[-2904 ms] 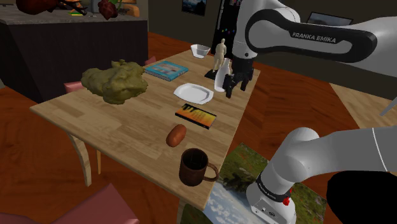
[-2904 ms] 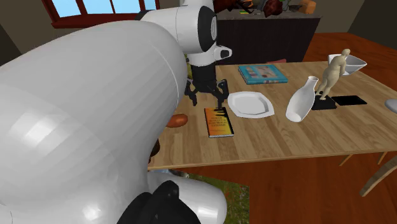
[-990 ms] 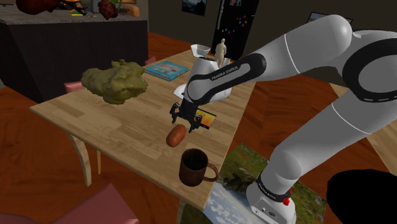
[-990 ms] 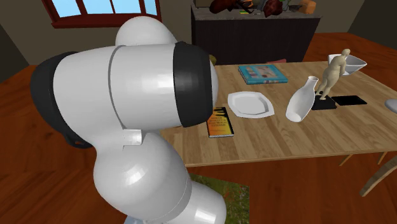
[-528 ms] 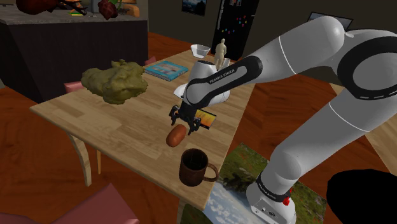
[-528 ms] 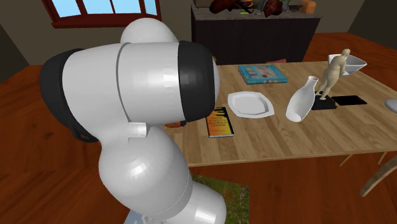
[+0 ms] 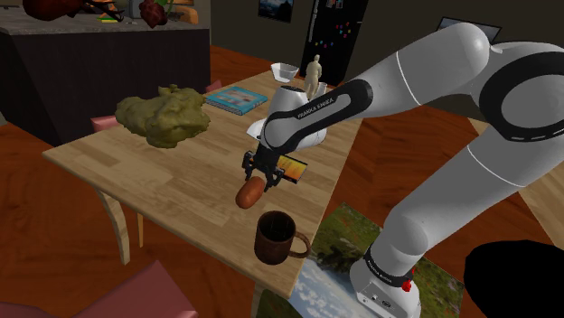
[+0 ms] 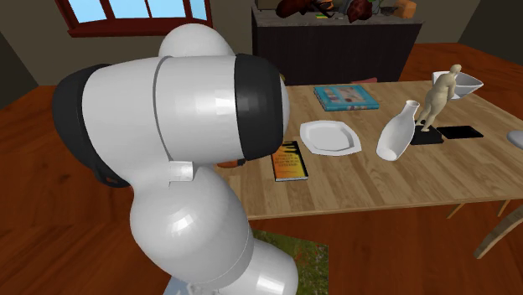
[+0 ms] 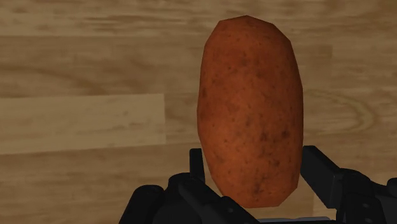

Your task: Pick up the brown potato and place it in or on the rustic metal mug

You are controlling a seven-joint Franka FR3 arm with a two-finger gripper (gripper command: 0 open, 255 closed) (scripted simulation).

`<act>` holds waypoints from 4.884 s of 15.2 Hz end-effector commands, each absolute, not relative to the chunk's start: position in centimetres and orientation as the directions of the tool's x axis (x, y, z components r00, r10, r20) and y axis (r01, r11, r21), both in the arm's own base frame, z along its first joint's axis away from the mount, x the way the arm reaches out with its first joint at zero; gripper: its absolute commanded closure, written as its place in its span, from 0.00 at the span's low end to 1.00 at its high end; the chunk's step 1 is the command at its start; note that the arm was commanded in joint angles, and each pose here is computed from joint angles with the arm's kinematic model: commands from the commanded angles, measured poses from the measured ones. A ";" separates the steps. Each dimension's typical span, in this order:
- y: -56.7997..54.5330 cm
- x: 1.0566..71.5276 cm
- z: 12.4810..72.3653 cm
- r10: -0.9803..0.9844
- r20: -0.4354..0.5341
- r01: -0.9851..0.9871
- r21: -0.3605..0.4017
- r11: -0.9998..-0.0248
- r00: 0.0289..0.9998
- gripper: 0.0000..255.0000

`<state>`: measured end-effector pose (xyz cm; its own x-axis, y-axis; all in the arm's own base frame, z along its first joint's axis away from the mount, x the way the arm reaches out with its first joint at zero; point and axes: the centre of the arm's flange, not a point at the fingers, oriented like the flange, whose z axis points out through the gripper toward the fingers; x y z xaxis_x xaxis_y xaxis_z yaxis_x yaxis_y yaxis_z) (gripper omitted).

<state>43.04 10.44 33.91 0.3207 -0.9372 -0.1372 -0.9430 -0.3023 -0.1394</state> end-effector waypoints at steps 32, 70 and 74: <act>10.5 43.0 48.7 -0.937 -0.137 -0.943 -0.139 -0.302 0.321 1.00; 17.0 22.6 44.0 -0.937 -0.137 -0.943 -0.139 -0.302 0.321 1.00; 17.0 22.6 44.0 -0.937 -0.137 -0.943 -0.139 -0.302 0.321 1.00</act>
<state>22.64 17.08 44.47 0.3232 -0.9361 -0.1386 -0.9412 -0.3029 -0.1494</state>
